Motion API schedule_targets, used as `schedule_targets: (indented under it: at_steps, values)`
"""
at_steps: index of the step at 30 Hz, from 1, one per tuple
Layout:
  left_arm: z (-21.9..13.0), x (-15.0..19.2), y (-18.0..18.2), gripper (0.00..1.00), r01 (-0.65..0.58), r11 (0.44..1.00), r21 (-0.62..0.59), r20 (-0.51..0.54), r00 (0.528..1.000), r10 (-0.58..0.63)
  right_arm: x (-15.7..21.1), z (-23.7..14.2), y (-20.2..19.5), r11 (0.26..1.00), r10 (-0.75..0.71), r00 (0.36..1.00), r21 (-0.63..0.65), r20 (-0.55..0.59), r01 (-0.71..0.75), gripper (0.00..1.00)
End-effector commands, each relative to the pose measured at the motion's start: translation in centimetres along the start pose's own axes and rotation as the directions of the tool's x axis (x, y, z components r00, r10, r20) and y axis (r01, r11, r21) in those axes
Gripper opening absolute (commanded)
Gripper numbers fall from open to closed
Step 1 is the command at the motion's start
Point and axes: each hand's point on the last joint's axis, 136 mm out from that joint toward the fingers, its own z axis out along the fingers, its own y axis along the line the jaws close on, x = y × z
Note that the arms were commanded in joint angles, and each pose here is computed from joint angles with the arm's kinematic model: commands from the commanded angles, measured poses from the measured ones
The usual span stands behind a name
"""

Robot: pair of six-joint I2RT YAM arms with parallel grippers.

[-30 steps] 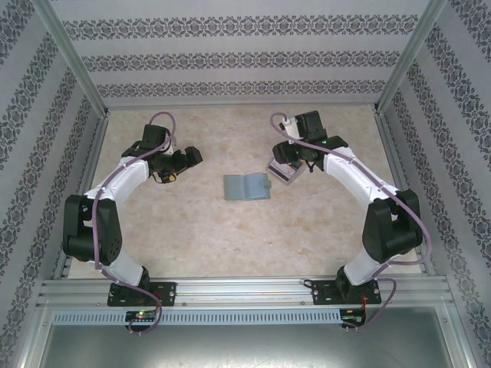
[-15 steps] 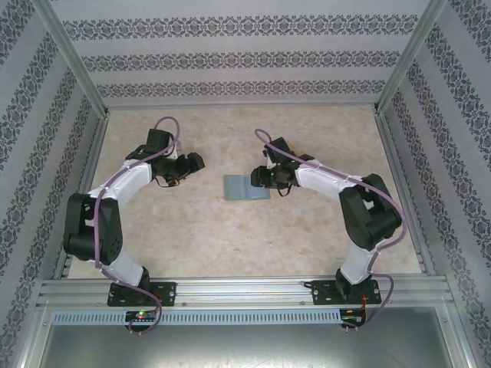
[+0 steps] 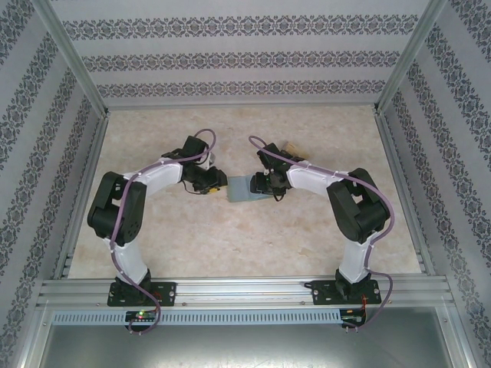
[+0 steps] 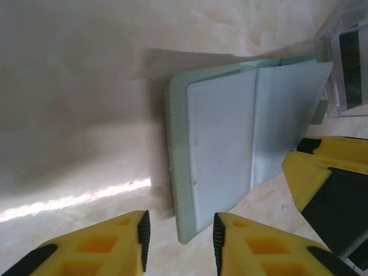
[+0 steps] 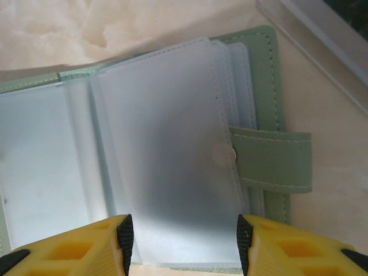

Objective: Take the credit cards out of the card holder

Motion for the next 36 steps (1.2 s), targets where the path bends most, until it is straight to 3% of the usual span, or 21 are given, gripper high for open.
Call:
schedule_targets:
  at_steps: [1,14,20,27,31,36]
  values:
    - [1.0,-0.2,-1.5,0.35,-0.012,1.000,0.028,-0.012,1.000,0.013,-0.1,0.0,-0.5,0.998,-0.014,1.000,0.059,0.002,0.014,0.53]
    - [3.2,0.2,-1.8,0.25,-0.020,1.000,0.012,-0.063,0.998,0.021,-0.9,-1.6,0.4,0.999,-0.034,0.998,0.020,0.047,0.033,0.53]
    - [4.1,0.4,-1.4,0.23,-0.010,1.000,0.005,-0.083,0.997,0.010,-1.2,-2.1,-0.9,0.995,-0.050,0.996,0.091,0.073,0.043,0.53]
    - [4.5,0.5,-1.0,0.21,-0.010,1.000,-0.005,-0.094,0.995,0.009,-0.5,-0.8,-1.4,0.992,-0.065,0.998,0.112,0.014,0.063,0.54]
    - [4.6,0.6,-0.9,0.21,-0.008,1.000,-0.004,-0.099,0.995,0.007,-0.1,0.0,-0.7,0.994,-0.076,0.997,0.076,-0.015,0.077,0.45]
    - [4.8,0.6,-0.9,0.20,-0.008,1.000,-0.002,-0.104,0.995,0.008,0.2,0.5,-0.8,0.993,-0.079,0.996,0.083,-0.039,0.082,0.44]
